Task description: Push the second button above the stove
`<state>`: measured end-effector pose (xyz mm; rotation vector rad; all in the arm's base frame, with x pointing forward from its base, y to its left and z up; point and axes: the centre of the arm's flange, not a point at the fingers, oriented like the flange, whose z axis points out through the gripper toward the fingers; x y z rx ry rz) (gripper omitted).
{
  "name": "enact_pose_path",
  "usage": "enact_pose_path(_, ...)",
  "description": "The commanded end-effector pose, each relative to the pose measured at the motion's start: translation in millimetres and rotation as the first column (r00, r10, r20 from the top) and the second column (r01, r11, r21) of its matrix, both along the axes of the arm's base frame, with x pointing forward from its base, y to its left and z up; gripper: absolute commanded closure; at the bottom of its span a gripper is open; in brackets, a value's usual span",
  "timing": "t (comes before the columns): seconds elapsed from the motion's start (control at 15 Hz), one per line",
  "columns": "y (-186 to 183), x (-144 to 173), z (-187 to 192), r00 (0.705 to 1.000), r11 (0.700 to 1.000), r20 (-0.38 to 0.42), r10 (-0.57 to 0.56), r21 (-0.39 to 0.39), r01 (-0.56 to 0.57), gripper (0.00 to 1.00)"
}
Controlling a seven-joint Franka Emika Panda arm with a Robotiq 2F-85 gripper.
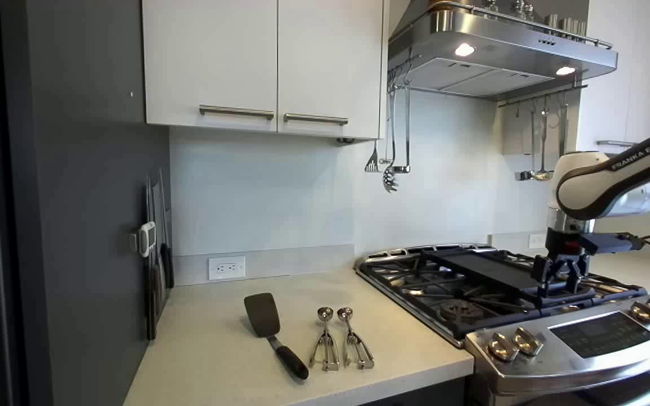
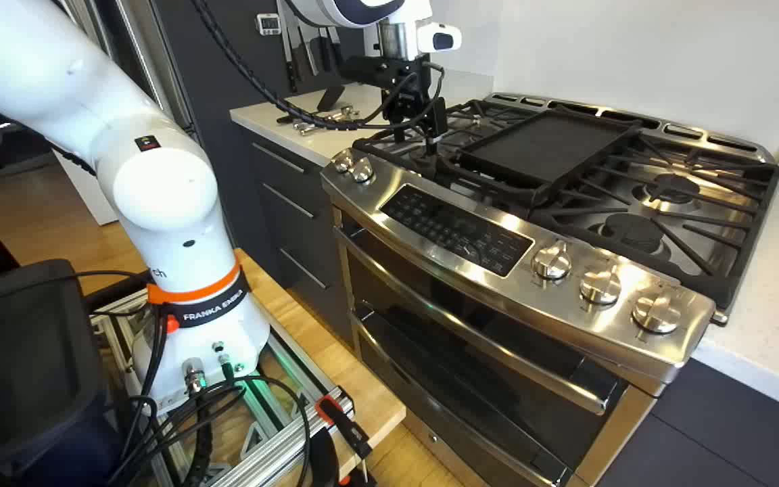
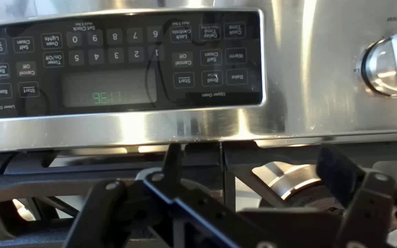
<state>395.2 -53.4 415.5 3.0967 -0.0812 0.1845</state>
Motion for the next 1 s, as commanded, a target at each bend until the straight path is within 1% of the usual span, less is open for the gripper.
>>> enact_pose_path(0.0, 0, 0, 0, 1.0, 1.0, 0.0, 0.0, 0.0, 0.0, 0.0)
enact_pose_path(0.47, 0, 0, 0, 1.0, 1.0, 0.0, 0.0, 0.0, 0.0, 0.0)
enact_pose_path(0.6, 0, -6, 25, 0.998, 0.997, 0.059, 0.031, -0.07, -0.027, 0.0)
enact_pose_path(0.67, 1, -10, 36, 0.995, 0.995, 0.085, 0.05, -0.093, -0.042, 0.0)
enact_pose_path(0.73, 2, -18, 56, 0.989, 0.991, 0.134, 0.058, -0.127, -0.041, 0.0)
enact_pose_path(0.93, 6, -43, 100, 0.966, 0.983, 0.242, 0.088, -0.178, -0.045, 0.0)
